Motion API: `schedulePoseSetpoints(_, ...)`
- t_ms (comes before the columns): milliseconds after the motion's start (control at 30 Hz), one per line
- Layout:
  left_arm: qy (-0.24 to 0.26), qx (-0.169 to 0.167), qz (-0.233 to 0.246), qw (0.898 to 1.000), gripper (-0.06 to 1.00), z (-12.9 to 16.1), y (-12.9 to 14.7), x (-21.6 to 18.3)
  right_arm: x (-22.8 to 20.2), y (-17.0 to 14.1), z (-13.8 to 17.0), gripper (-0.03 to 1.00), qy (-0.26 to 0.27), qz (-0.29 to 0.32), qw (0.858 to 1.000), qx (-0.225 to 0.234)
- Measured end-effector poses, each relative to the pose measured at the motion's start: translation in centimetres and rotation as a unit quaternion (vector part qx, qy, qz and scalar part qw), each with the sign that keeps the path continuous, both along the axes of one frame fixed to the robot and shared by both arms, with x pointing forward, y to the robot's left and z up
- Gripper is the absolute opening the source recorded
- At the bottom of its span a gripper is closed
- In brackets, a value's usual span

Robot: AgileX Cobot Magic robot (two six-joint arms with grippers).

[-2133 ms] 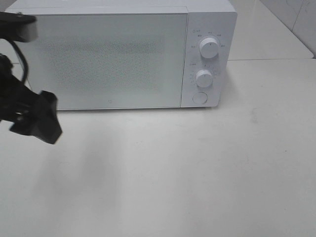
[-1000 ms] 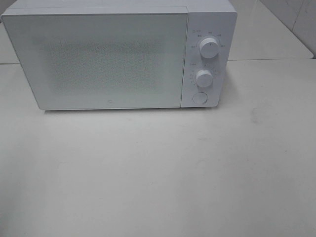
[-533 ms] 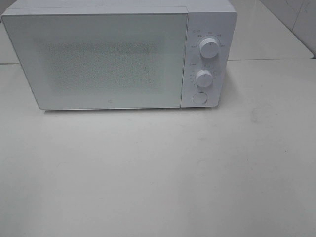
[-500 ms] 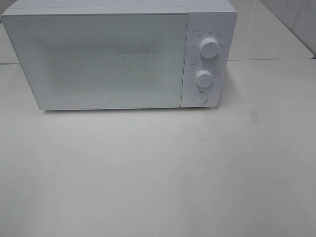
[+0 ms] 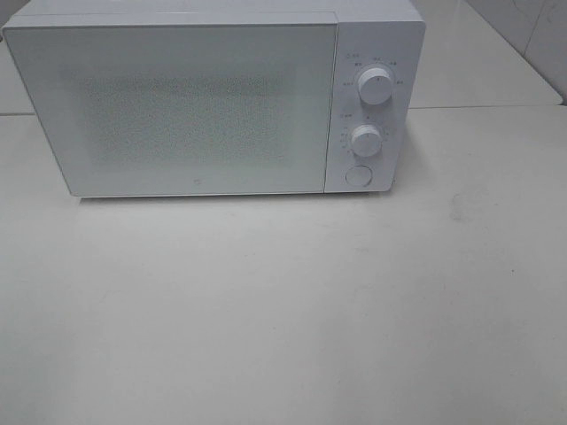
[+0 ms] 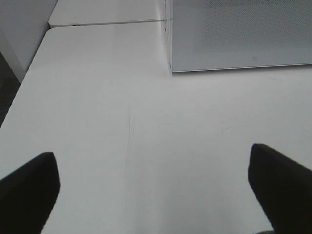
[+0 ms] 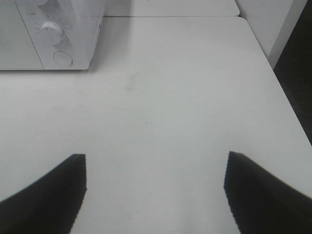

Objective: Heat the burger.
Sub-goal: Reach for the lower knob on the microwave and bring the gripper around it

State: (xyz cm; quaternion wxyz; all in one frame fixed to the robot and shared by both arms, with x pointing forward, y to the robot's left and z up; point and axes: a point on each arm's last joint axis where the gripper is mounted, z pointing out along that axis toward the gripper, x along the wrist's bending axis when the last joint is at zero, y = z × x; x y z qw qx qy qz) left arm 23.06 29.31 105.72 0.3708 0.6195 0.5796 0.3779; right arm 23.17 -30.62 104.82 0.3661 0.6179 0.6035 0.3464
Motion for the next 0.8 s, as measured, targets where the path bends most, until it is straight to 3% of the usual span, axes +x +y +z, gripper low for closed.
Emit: schedulePoseSetpoints(800,0.000,-0.001,0.000,1.000,0.98,0.00,0.00,0.00,0.00,0.00,0.00,0.76,0.000,0.000,1.000,0.000)
